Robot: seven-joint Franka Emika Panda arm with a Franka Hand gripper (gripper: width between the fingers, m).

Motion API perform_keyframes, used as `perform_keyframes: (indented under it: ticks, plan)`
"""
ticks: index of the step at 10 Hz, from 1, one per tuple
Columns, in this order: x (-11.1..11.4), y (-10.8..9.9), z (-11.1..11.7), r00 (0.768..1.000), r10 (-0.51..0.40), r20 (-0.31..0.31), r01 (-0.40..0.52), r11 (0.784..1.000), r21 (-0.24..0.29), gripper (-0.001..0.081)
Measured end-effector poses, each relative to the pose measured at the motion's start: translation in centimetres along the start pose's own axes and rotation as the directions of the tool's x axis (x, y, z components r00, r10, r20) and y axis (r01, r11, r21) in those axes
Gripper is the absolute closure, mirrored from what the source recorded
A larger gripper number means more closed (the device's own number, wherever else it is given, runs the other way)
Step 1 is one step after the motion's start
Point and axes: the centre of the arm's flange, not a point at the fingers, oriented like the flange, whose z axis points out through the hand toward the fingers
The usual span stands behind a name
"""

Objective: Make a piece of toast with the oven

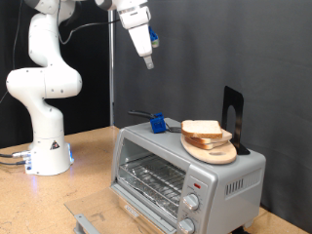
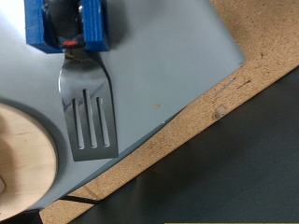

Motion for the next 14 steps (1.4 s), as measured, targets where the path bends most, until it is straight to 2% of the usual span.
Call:
perform_keyframes:
  ticks: [6, 10, 14]
  plan:
    - [1.7, 1.3, 1.5, 1.000, 0.028, 0.007, -0.028, 1.000, 0.014, 0.0118]
    - [1.8, 2.8, 2.4, 0.997, 0.042, -0.072, -0.040, 0.999, 0.025, 0.0118]
    - [1.6, 3.4, 2.8, 0.998, 0.035, -0.044, -0.034, 0.999, 0.021, 0.0118]
